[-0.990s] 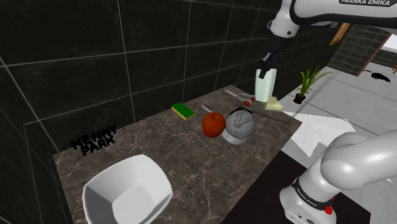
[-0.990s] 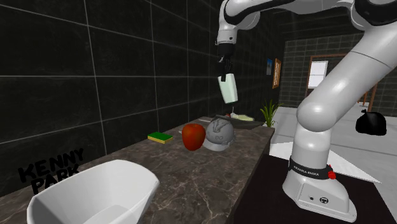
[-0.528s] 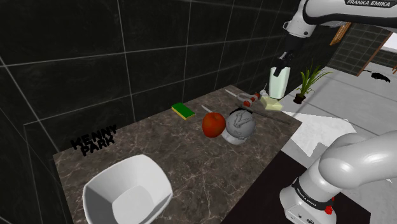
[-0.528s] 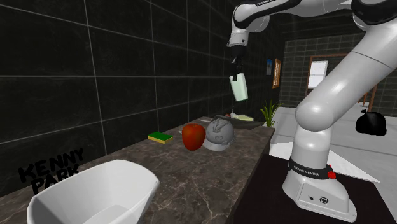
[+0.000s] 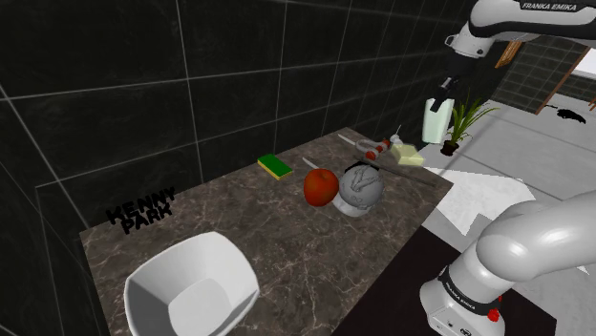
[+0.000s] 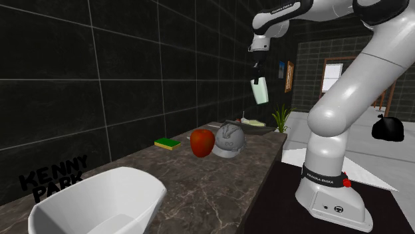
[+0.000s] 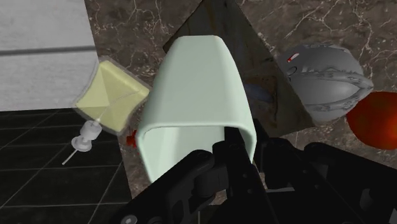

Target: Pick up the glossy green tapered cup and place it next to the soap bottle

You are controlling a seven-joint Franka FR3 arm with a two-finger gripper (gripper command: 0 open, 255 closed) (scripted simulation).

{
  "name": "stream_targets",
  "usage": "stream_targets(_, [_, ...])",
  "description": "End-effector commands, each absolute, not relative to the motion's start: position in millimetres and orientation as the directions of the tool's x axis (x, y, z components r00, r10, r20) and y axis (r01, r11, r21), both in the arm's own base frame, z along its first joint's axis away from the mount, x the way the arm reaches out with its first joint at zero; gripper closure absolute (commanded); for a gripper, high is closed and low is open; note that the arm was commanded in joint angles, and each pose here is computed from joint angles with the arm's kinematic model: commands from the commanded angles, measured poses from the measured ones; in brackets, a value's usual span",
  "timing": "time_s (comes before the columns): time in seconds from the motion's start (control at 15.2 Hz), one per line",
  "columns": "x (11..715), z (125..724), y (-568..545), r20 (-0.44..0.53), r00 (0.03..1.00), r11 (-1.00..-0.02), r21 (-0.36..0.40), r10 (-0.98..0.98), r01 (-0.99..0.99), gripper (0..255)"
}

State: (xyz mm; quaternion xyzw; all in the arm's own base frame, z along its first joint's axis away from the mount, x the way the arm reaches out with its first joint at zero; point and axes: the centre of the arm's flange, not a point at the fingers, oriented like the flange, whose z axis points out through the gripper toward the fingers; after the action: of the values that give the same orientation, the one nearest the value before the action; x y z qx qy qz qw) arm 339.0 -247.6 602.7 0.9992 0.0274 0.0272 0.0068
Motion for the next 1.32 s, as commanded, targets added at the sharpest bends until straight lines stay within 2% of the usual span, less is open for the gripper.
stream_targets(0.0, [329, 604, -273, 0.054, 0.997, -0.998, 0.016, 0.057, 0.056, 255])
stream_targets(0.73, [296, 604, -415, 0.054, 0.997, -0.998, 0.016, 0.057, 0.056, 255])
stream_targets(1.25, [295, 567, -419, 0.054, 0.997, -0.998, 0.016, 0.057, 0.056, 255])
